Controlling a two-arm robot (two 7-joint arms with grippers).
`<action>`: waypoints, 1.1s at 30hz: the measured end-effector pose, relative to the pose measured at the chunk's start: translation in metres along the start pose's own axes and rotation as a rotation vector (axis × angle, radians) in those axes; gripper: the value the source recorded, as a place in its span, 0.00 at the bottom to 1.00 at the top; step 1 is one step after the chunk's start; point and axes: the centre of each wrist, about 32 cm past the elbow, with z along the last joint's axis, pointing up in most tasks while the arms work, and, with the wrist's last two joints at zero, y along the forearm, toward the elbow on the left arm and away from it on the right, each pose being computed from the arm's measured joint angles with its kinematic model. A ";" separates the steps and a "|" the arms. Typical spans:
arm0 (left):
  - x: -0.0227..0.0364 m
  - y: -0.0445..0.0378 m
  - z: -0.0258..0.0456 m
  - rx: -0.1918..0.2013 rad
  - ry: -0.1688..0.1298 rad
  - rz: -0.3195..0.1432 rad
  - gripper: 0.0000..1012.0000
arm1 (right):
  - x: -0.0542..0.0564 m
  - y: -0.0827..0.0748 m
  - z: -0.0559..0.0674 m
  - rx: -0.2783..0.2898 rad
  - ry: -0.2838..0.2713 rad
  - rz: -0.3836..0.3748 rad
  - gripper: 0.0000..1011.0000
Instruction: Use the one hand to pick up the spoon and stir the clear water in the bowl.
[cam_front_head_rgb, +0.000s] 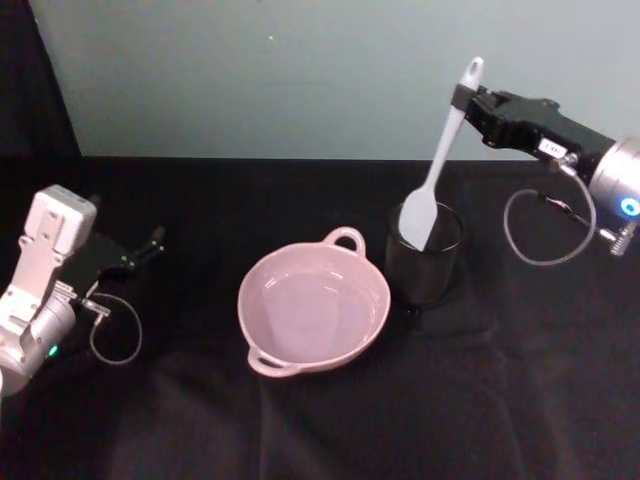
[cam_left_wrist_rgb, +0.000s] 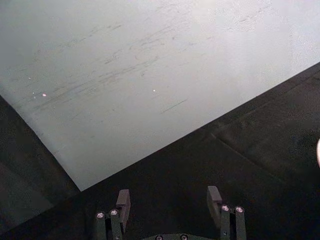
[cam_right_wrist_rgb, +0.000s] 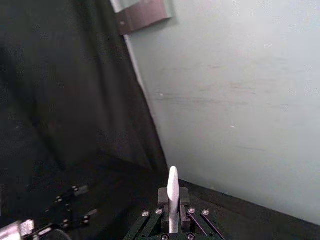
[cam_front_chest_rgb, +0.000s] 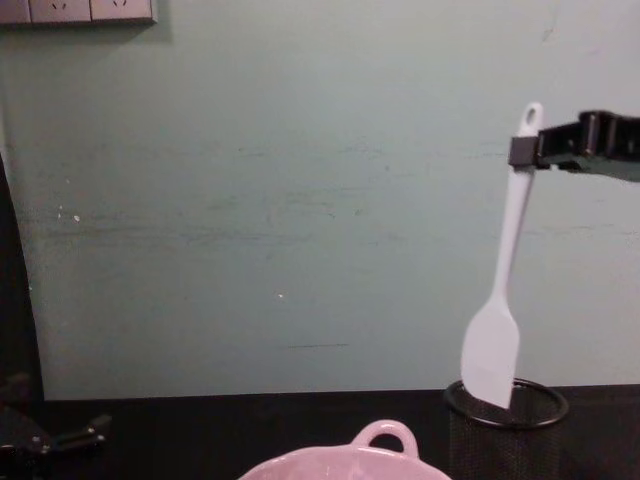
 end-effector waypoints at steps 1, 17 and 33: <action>0.0000 0.0000 0.0000 0.000 0.000 0.000 1.00 | -0.001 0.001 0.001 0.000 -0.005 0.008 0.12; 0.0000 0.0000 0.0000 0.000 0.000 0.000 1.00 | -0.018 0.024 -0.005 -0.019 -0.008 0.159 0.12; 0.0000 0.0000 0.0000 0.000 0.000 0.000 1.00 | -0.043 0.059 -0.067 -0.085 -0.020 0.322 0.12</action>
